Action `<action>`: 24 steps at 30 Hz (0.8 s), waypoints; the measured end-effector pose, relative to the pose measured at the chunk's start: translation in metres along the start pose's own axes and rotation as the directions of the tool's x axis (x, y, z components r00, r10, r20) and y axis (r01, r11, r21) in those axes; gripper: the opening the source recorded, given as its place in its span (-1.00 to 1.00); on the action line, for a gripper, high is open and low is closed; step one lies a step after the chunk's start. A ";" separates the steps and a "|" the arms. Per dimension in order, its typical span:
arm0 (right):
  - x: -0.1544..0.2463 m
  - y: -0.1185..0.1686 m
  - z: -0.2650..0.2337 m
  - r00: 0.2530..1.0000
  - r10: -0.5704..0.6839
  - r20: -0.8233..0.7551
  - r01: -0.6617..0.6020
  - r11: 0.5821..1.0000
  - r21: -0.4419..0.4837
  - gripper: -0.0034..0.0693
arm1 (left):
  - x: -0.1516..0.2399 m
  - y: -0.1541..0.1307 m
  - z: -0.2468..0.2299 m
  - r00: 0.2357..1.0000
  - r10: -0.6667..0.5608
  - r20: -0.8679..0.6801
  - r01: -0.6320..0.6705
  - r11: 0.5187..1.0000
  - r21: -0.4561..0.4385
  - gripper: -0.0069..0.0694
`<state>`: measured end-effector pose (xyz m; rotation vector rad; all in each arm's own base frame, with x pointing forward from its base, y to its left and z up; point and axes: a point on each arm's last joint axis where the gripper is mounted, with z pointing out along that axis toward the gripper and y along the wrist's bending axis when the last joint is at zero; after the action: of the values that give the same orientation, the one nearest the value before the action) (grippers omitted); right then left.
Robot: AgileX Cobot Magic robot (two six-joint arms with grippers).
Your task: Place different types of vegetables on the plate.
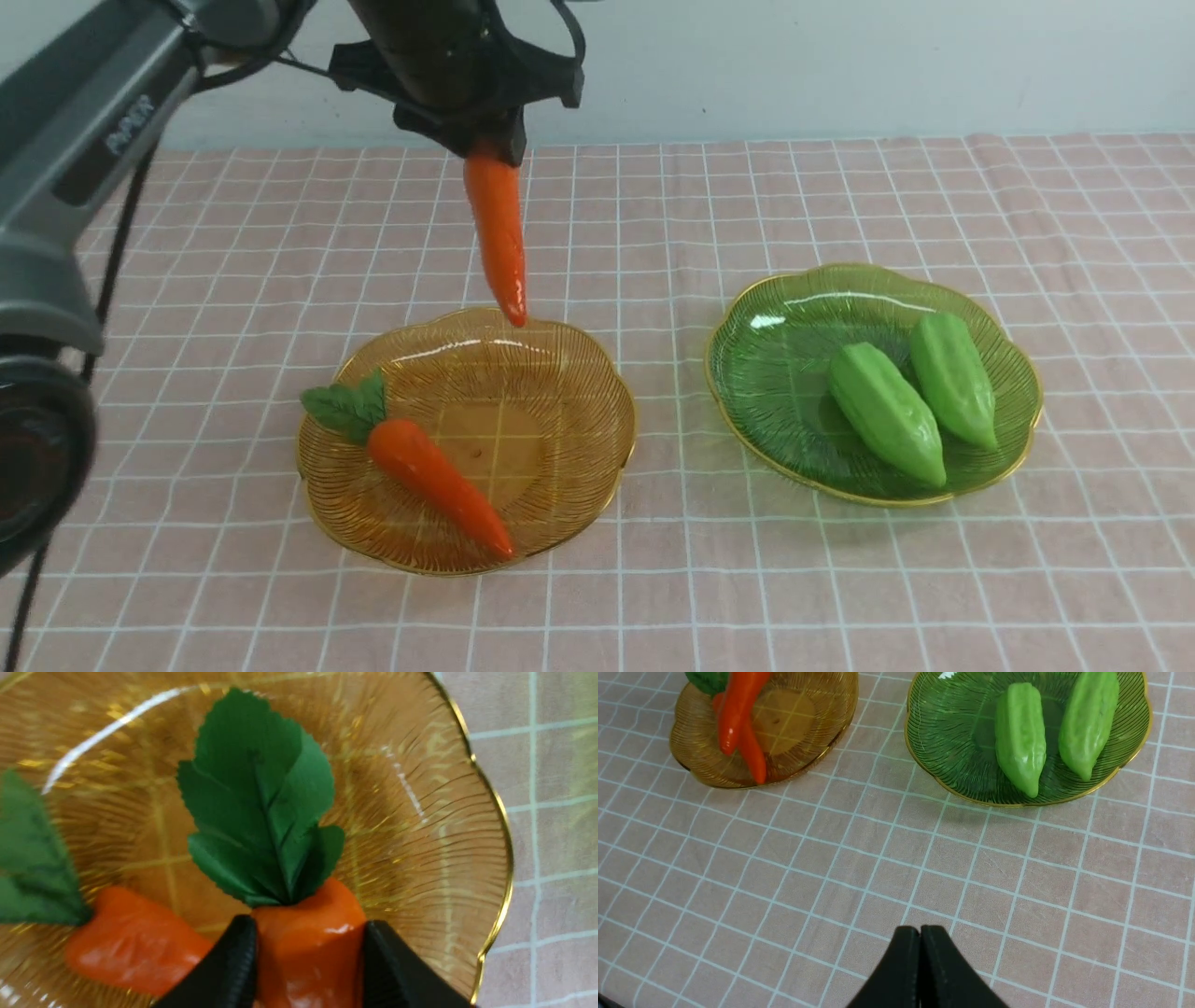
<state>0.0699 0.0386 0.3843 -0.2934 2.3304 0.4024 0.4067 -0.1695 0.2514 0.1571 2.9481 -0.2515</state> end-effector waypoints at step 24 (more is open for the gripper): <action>0.044 -0.014 -0.032 0.619 0.059 0.783 0.036 0.994 -0.103 -0.95 | 0.041 0.001 -0.104 0.975 0.136 0.175 -0.142 0.990 0.021 -0.81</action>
<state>0.0231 0.0101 0.3718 -0.1074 1.4277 0.5359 0.3488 -0.1464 0.3448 0.3278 2.7463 -0.2798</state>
